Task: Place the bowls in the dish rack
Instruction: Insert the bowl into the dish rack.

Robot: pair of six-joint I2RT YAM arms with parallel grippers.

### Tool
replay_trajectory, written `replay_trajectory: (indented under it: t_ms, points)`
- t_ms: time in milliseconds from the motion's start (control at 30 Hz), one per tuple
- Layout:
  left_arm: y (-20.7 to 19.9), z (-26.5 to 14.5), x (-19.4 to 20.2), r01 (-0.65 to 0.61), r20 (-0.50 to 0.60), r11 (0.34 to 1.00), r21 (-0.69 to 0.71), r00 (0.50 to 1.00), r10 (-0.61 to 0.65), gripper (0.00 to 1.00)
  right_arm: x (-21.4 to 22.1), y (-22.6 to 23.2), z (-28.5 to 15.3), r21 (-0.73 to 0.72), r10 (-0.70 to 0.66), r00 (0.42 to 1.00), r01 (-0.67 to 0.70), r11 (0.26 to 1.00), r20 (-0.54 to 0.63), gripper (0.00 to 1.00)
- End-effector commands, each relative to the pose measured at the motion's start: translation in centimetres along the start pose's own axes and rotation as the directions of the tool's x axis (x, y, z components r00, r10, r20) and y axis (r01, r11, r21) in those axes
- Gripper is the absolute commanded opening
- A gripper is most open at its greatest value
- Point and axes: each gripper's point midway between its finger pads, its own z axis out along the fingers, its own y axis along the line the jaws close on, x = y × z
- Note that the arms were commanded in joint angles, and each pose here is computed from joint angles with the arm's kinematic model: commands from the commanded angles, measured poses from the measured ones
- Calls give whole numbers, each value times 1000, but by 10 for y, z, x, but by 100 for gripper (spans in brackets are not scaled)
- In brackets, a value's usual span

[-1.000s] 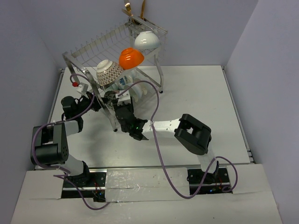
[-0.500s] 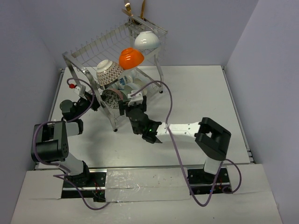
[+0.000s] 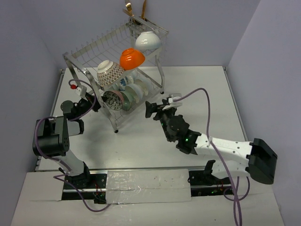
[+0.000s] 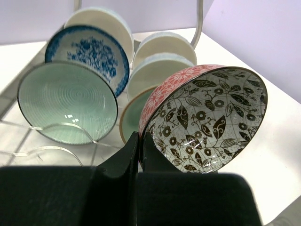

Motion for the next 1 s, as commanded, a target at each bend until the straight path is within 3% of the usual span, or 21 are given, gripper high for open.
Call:
replay_trajectory:
  t_ms: [0,500,967]
  points:
    - [-6,6,-45,-219,119,972,83,971,209,0,-20,-13,-13,-5,73,996,-73,997,47,88]
    - [17,6,-34,-300,39,949,93,954,298,0,-7,-43,-24,51,72,997,-74,996,38,88]
    - [15,11,-32,-396,100,916,60,916,390,0,2,-45,-17,56,66,998,-66,996,16,88]
